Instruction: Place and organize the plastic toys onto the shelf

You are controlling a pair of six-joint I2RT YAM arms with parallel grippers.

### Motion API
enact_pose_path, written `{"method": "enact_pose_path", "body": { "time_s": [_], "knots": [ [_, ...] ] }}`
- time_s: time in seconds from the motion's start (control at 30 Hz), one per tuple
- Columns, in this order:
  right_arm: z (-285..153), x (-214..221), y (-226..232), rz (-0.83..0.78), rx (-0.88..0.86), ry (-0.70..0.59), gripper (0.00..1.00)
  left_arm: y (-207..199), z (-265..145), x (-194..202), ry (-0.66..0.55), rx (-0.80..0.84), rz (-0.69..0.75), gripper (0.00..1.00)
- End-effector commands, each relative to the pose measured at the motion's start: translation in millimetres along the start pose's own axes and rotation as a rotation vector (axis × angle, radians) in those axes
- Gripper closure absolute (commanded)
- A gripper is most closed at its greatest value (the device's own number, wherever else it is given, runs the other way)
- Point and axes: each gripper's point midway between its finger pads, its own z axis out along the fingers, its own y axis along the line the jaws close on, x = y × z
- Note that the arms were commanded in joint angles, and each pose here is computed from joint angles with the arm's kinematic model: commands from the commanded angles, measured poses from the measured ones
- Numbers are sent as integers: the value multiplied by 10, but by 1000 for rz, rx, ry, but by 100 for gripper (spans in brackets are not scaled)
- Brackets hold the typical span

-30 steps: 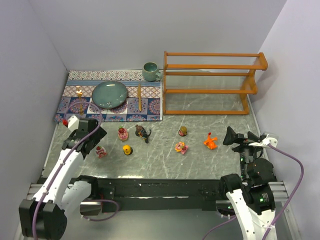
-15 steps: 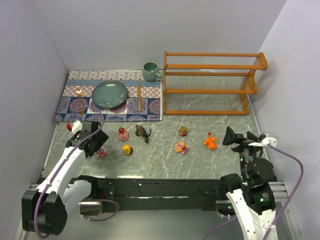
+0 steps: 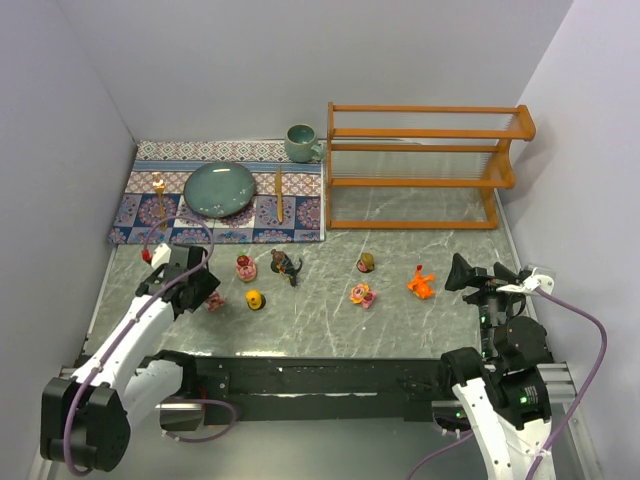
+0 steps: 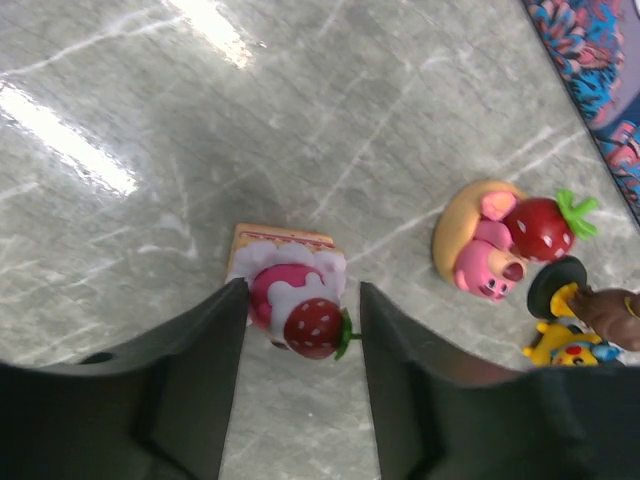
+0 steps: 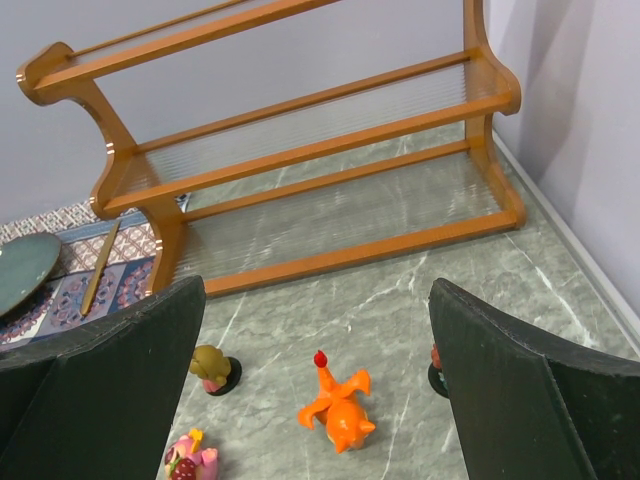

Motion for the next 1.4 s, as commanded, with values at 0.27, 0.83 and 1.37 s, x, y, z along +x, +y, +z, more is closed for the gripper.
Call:
{"method": "enact_pose_path", "body": {
  "time_s": [0.27, 0.83, 1.37],
  "knots": [
    [-554, -602, 51, 100, -134, -312, 0, -290, -120, -1, -14, 131, 12, 85],
    [-181, -65, 1061, 120, -516, 228, 0, -897, -714, -127, -51, 283, 136, 88],
    [-52, 684, 2298, 170, -806, 346, 0, -1760, -1239, 420, -8, 471, 278, 88]
  ]
}}
